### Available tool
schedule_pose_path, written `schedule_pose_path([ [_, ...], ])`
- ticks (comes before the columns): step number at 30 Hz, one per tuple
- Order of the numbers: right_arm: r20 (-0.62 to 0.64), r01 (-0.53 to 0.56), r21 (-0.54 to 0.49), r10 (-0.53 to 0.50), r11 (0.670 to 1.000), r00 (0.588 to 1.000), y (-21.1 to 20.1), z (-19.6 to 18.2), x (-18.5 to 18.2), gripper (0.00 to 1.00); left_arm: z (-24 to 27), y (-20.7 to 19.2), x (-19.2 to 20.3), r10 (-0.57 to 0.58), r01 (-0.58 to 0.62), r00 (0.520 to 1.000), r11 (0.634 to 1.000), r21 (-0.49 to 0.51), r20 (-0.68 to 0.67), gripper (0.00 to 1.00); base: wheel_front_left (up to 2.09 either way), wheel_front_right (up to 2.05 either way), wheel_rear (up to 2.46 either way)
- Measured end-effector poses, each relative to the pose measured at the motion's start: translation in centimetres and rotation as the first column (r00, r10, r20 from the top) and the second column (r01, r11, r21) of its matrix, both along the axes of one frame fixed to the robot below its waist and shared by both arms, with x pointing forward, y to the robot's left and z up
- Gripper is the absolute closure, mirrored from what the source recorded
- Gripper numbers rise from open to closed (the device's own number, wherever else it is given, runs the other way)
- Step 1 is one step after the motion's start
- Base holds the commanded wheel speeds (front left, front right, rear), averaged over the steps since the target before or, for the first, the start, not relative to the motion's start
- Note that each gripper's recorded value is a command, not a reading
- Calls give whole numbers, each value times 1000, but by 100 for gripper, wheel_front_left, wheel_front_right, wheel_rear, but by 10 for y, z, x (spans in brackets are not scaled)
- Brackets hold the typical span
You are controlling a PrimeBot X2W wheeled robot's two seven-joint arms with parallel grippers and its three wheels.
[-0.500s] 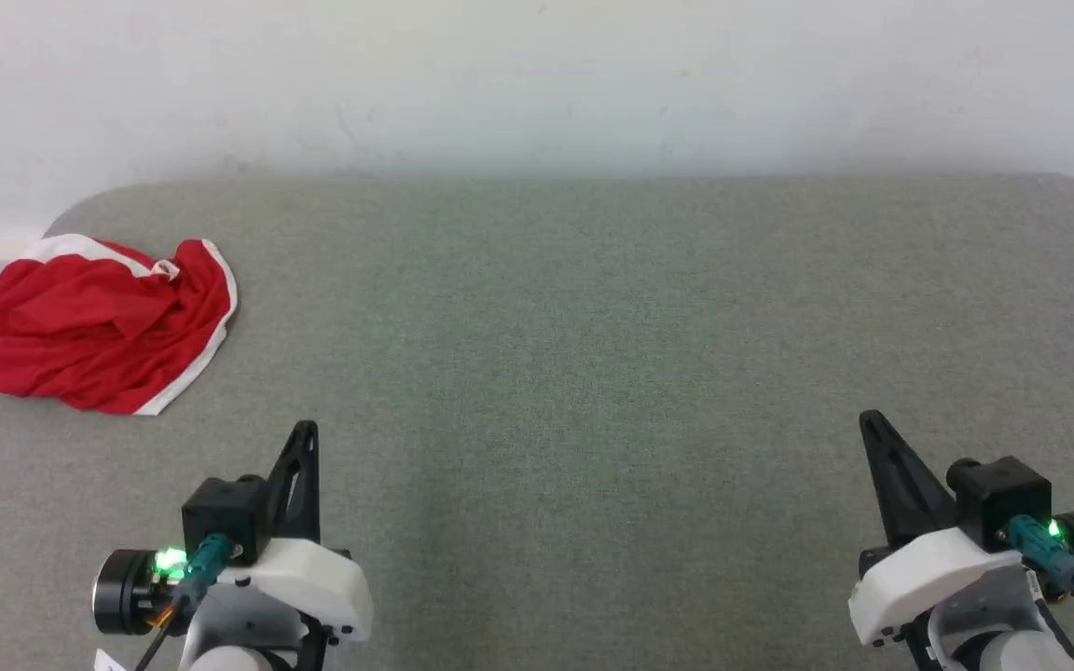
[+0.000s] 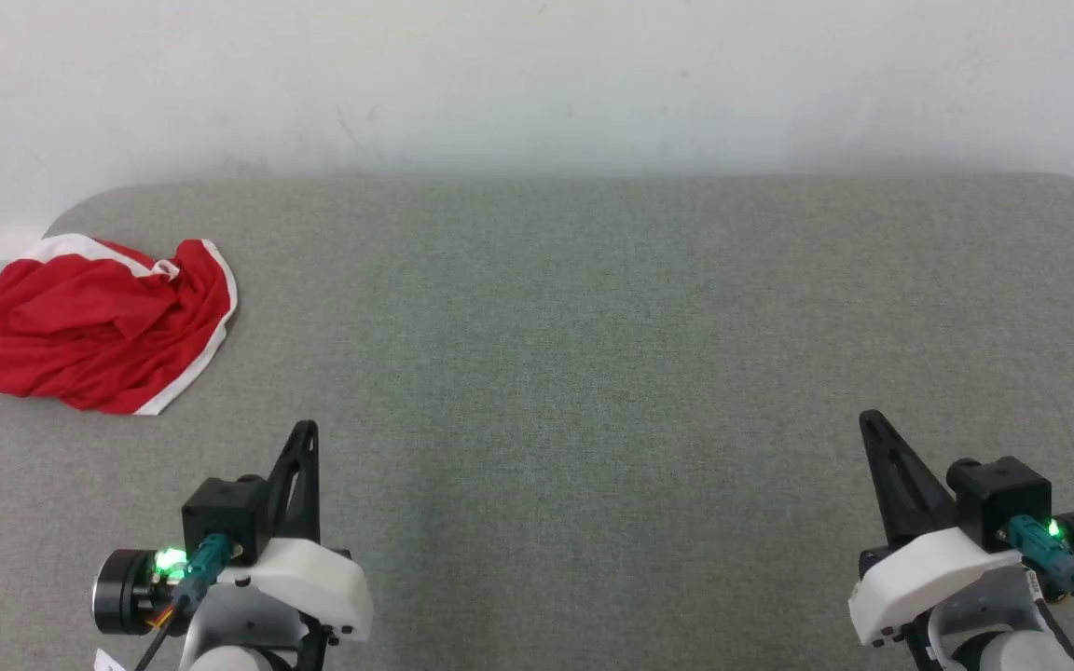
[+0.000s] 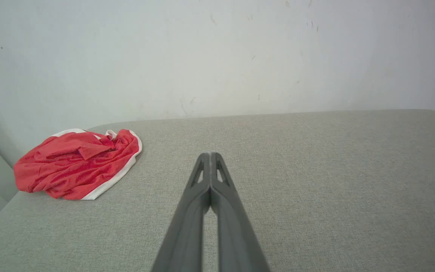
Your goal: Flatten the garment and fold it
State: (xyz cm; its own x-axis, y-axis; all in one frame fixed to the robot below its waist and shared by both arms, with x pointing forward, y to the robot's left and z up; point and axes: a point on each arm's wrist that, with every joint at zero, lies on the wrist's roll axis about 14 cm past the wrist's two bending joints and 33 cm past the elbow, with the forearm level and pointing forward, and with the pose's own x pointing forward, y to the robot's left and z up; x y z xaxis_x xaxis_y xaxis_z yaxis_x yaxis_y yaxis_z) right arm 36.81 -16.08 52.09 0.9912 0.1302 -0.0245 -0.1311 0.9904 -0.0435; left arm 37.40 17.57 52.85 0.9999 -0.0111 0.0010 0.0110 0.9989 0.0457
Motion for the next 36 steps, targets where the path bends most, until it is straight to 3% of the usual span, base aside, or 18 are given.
schedule_pose_path([
  [4, 0, 0, 0, 0, 1000, 1000, 0, 0, 0, 100, 0, 0, 0, 0, 0, 1000, 1000, 0, 0, 100, 0, 0, 0],
  [5, 0, 0, 0, 0, 1000, 1000, 0, 0, 0, 0, 0, 0, 0, 0, 0, 1000, 1000, 0, 0, 0, 0, 0, 0],
  [22, 10, -13, 2, 13, 1000, 1000, 4, -1, 2, 0, -4, 0, -3, 5, -5, 1000, 1000, -3, -2, 0, 0, 0, 0],
  [36, 23, -96, 7, 96, 995, 995, 32, -1, 15, 0, -1, 27, -16, 94, -93, 995, 996, -12, 26, 0, 0, 0, 0],
])
